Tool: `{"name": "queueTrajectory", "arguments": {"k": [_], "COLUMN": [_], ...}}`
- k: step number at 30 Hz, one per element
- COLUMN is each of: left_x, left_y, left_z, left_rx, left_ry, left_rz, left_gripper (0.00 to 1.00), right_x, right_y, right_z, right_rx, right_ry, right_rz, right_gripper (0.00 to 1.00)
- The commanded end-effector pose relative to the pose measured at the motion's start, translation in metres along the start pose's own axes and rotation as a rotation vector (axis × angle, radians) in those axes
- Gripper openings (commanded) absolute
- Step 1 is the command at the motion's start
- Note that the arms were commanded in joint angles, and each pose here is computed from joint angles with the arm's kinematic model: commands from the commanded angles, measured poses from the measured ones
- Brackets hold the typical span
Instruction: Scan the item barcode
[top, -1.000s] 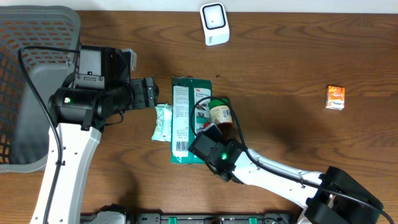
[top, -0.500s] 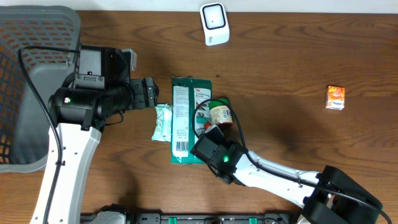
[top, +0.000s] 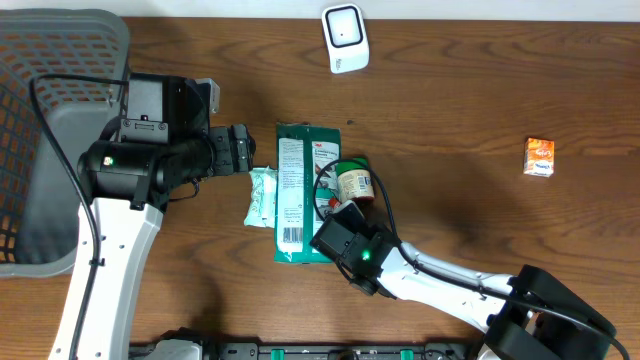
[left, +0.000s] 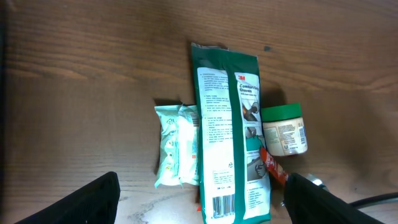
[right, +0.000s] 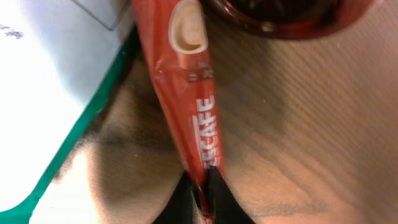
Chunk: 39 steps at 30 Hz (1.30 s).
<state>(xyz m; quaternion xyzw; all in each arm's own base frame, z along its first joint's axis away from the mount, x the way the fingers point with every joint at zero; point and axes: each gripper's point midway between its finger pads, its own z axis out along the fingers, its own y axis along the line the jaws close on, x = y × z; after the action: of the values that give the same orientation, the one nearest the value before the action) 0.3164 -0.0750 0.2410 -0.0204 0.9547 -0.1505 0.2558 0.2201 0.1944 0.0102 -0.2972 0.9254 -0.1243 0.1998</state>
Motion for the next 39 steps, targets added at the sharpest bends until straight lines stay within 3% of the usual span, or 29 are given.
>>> {"name": "queueTrajectory", "arguments": {"k": [1,7,16,21,25,26,28,32,39], "left_x": [-0.004,-0.004,-0.004,-0.004,-0.004,-0.004,-0.004,-0.004,-0.004], "left_y": [0.001,0.001,0.001,0.001,0.001,0.001,0.001,0.001,0.001], "left_z": [-0.003,-0.003,-0.003,-0.003,-0.003,-0.003,-0.003,-0.003,-0.003], "left_rx": [-0.008,-0.008,-0.008,-0.008,-0.008,-0.008,-0.008,-0.008,-0.007], "left_ry": [-0.015,-0.015,-0.015,-0.015,-0.015,-0.015,-0.015,-0.015,-0.015], "left_rz": [0.000,0.000,0.000,0.000,0.000,0.000,0.000,0.000,0.000], "left_gripper": [0.84,0.84,0.84,0.85,0.85,0.84,0.84,0.85,0.84], "right_x": [0.005,-0.014,-0.060,-0.064,-0.058,-0.054,-0.046,-0.035,-0.014], "right_y": [-0.004,-0.003,-0.014,-0.036,-0.054,-0.055,-0.052,-0.035,-0.020], "right_z": [0.005,-0.025,-0.130,-0.145,-0.133,-0.129,-0.125,-0.122,-0.093], "right_rx": [0.027,-0.039,-0.322,-0.500,-0.616,-0.633,-0.665,-0.688,-0.474], "right_ry": [0.012,-0.016,-0.224,-0.255,-0.184,-0.155,-0.102,-0.018,0.136], "right_rz": [0.002,0.024,0.103,0.170,0.267,0.280,0.293,0.292,0.557], "right_gripper": [0.01,0.01,0.01,0.01,0.01,0.03,0.22,0.37,0.38]}}
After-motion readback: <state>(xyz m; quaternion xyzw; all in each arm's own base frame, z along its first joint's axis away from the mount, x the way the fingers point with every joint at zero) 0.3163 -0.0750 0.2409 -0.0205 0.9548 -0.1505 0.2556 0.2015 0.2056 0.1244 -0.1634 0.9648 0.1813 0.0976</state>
